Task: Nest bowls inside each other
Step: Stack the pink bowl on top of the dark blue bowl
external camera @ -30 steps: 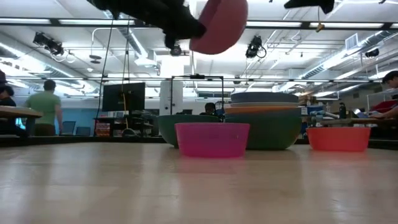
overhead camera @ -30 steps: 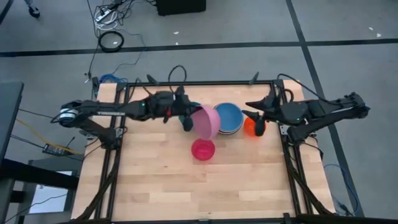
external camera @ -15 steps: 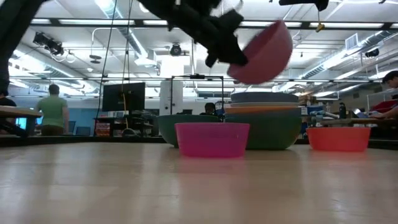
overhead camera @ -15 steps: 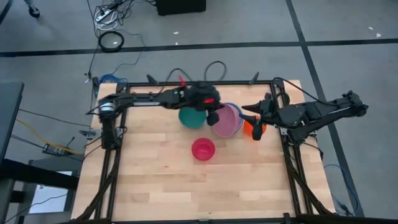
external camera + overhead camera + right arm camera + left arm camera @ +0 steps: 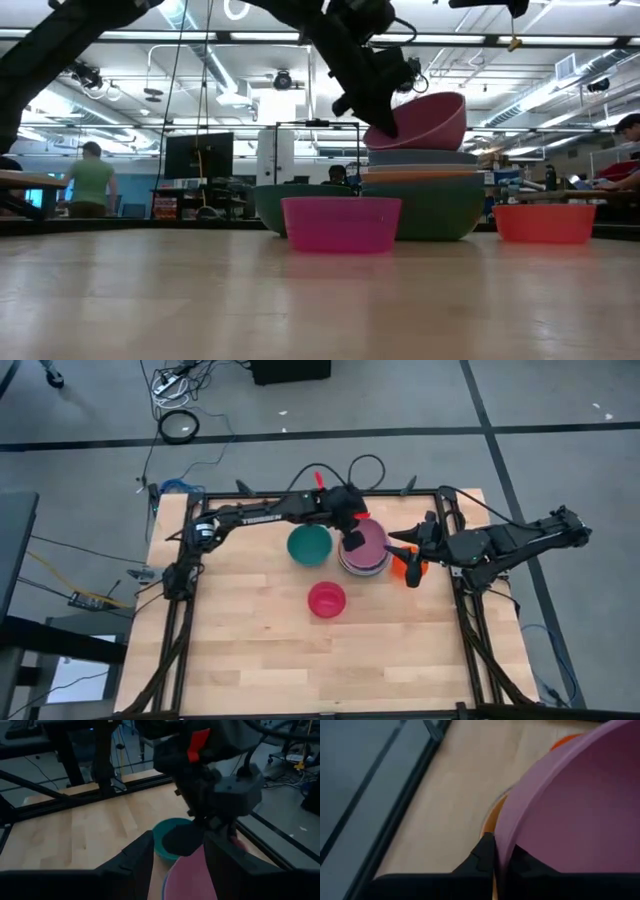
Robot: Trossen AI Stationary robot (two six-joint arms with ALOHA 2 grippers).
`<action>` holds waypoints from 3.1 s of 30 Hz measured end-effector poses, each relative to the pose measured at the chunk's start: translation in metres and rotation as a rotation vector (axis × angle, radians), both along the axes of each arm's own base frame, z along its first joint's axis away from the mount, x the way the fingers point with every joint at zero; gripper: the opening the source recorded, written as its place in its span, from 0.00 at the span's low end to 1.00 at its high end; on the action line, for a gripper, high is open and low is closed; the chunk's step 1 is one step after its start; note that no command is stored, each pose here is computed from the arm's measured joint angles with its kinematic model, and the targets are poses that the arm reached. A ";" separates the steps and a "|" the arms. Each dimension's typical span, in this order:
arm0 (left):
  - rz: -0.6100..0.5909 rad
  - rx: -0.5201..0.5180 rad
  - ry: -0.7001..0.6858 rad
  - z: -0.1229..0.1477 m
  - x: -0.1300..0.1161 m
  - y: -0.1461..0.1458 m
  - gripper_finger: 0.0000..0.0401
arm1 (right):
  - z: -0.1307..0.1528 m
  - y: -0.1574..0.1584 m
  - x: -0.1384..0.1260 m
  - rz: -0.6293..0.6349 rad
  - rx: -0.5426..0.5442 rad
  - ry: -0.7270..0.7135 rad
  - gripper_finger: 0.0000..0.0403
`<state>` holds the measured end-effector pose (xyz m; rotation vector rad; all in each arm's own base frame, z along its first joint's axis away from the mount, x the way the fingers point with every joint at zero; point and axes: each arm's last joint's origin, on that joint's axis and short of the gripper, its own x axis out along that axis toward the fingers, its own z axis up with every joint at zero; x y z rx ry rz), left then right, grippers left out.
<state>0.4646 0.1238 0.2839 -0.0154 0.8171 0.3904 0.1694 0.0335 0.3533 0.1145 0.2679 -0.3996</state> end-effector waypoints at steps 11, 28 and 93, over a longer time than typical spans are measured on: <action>-0.031 -0.113 0.018 0.005 -0.003 -0.004 0.11 | -0.001 0.000 0.001 -0.004 0.005 0.009 0.40; -0.004 -0.168 0.069 0.003 -0.009 -0.003 0.19 | -0.004 0.000 0.000 -0.012 0.018 0.029 0.40; -0.005 -0.165 0.141 -0.001 -0.013 -0.007 0.38 | -0.009 -0.001 -0.003 -0.036 0.028 0.077 0.39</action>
